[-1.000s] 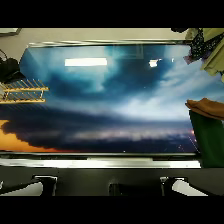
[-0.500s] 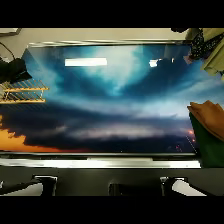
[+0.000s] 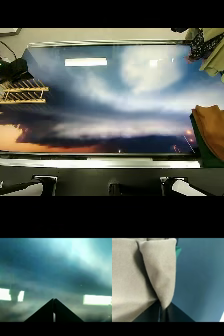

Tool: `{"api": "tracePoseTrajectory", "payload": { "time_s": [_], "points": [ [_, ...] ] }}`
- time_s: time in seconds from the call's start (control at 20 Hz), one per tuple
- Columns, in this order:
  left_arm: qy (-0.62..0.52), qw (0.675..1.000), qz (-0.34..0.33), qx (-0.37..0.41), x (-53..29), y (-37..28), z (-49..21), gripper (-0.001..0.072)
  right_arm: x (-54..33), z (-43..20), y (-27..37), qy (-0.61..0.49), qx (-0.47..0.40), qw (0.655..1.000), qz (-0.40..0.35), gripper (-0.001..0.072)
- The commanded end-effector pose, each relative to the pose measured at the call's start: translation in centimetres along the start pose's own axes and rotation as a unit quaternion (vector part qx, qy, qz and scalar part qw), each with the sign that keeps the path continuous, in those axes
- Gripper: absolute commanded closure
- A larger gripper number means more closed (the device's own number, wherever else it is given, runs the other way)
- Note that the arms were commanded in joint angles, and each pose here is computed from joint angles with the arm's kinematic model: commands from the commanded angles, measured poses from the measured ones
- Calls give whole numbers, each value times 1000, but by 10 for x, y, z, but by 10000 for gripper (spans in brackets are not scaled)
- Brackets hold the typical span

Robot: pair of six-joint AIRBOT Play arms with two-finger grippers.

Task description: Fold the clothes and pants, and hang the long-sleeved shirts on hangers.

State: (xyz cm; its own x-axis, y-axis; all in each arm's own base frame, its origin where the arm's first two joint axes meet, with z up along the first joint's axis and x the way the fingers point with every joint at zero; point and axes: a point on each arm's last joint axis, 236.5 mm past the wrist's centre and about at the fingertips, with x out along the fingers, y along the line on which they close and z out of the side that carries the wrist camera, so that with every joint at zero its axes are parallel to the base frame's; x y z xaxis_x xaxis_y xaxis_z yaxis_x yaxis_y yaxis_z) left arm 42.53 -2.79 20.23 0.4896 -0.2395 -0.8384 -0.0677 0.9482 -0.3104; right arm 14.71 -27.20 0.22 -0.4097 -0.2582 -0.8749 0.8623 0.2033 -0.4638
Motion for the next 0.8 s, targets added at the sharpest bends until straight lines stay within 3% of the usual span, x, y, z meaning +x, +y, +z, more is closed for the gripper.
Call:
{"api": "tracePoseTrajectory", "payload": {
  "time_s": [0.0,0.2,0.35,0.4,0.55,0.65,0.75],
  "points": [
    [0,1000,0,0,1,0,0,693,11,-10,-7,12,-7,1000,-23,684],
    [0,1000,0,0,1,0,0,693,14,-14,-9,18,-9,999,-30,659],
    [0,1000,0,0,1,0,0,693,14,-19,-14,29,-15,999,-40,262],
    [0,1000,0,0,1,0,0,693,12,-18,-14,26,-16,999,-37,235],
    [4,1000,1,-1,4,1,0,693,-8,0,13,-26,-12,998,54,275],
    [12,1000,2,-3,12,3,0,693,-52,21,59,-88,-34,977,193,474],
    [22,1000,13,5,22,11,0,693,-115,27,109,-148,-80,931,324,477]
  ]
}}
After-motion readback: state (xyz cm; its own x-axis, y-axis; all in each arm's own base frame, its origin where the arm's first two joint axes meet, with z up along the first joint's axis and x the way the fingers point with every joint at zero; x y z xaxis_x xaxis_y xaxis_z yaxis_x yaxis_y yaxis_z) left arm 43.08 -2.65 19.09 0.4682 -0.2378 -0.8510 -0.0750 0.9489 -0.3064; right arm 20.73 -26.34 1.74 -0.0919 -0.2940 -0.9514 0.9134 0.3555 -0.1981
